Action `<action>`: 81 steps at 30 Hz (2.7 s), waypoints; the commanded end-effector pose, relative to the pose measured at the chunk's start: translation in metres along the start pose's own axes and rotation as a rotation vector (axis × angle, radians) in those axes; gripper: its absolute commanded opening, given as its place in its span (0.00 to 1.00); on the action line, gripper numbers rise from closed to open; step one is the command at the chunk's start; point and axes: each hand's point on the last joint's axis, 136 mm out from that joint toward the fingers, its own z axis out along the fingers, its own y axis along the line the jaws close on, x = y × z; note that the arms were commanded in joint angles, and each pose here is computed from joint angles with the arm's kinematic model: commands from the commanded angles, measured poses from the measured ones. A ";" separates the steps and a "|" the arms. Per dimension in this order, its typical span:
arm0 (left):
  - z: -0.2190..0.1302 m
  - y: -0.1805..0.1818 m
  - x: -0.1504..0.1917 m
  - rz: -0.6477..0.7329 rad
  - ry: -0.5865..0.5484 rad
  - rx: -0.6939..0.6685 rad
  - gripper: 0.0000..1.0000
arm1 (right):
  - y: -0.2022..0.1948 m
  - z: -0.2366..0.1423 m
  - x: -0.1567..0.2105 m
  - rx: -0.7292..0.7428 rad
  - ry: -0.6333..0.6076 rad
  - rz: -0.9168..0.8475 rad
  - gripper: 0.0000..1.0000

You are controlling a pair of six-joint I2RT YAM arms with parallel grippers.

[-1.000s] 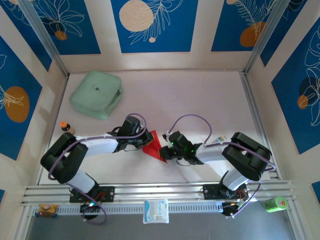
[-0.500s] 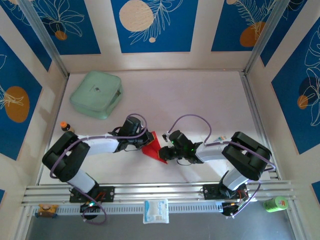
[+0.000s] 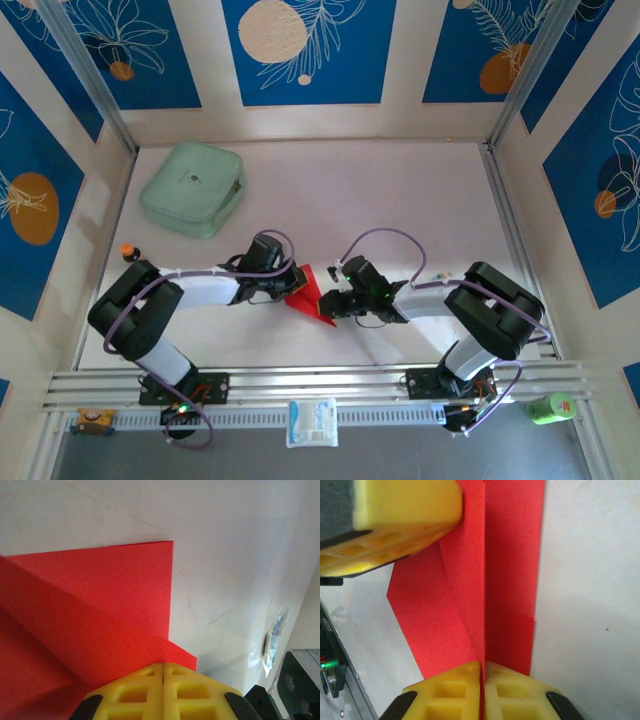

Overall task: Fold a paper plane with a square sheet of paper (pick it up from the middle)
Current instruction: Fourth fold the wing at the center of the table.

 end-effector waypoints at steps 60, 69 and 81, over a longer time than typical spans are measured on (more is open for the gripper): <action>0.024 0.033 0.018 0.048 0.116 -0.098 0.04 | 0.013 -0.015 0.005 -0.072 0.136 0.154 0.21; 0.023 0.033 0.017 0.047 0.110 -0.098 0.04 | 0.008 -0.012 0.016 -0.075 0.180 0.184 0.14; 0.023 0.036 0.018 0.049 0.108 -0.099 0.03 | 0.010 -0.017 0.009 -0.049 0.168 0.165 0.22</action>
